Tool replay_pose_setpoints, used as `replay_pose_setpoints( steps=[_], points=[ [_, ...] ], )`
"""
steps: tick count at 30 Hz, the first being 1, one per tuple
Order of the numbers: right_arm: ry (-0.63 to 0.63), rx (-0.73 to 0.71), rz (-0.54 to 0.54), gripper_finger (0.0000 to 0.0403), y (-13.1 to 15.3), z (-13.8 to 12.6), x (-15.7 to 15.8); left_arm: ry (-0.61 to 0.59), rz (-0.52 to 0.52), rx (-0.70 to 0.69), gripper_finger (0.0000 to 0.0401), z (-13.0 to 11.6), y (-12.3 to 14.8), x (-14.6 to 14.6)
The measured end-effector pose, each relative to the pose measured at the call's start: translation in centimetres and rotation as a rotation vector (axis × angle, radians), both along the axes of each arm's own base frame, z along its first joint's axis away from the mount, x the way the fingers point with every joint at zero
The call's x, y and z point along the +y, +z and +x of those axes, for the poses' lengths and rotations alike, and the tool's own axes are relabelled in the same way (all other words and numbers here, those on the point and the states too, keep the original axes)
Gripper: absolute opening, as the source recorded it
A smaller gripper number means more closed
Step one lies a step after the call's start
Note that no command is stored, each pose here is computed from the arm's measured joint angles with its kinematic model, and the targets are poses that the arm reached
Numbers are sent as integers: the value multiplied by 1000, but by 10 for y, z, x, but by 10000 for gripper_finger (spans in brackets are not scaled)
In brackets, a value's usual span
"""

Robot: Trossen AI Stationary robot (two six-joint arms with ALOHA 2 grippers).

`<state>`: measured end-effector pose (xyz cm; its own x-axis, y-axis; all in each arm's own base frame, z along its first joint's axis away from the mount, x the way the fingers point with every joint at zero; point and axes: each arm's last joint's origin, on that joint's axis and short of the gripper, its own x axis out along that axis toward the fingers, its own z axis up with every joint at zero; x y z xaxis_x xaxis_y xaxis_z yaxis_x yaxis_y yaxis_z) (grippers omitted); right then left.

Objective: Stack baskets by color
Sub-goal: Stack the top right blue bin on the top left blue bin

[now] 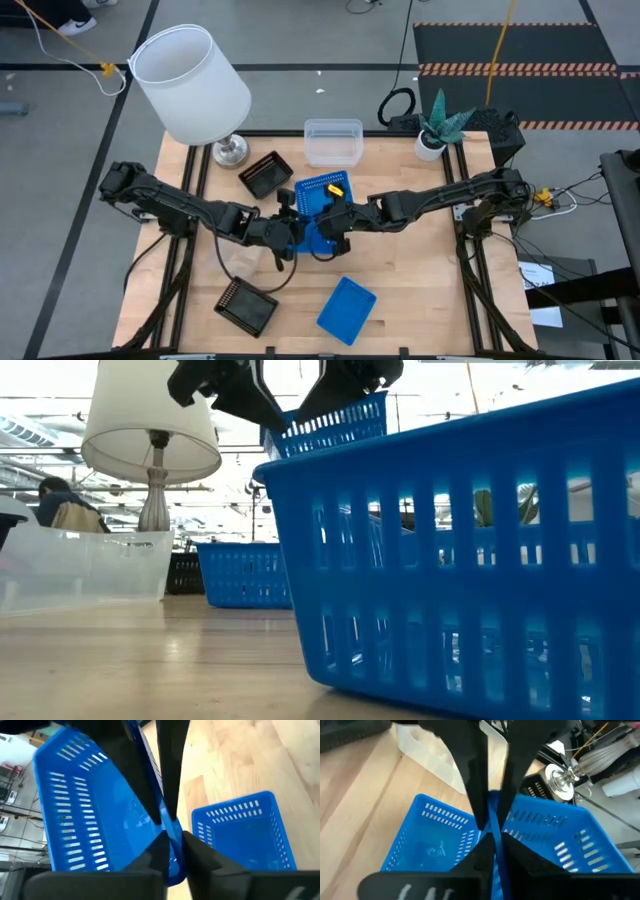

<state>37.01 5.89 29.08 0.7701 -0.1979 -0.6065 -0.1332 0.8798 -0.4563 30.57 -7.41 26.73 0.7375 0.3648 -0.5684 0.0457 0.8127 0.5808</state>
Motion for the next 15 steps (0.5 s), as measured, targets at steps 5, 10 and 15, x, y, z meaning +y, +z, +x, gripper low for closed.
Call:
replay_pose_setpoints(
  steps=[5, 10, 15],
  points=[
    [31, -33, 1, 65, 6, -2, 10, -6, 13, 16, 13, -1, -2, -1],
    [58, -90, -14, 130, 16, -8, 23, -45, -17, 44, 20, -2, -3, -2],
    [34, -199, -46, 176, 44, -26, 37, -56, -37, 63, 9, -3, -5, -3]
  ],
)
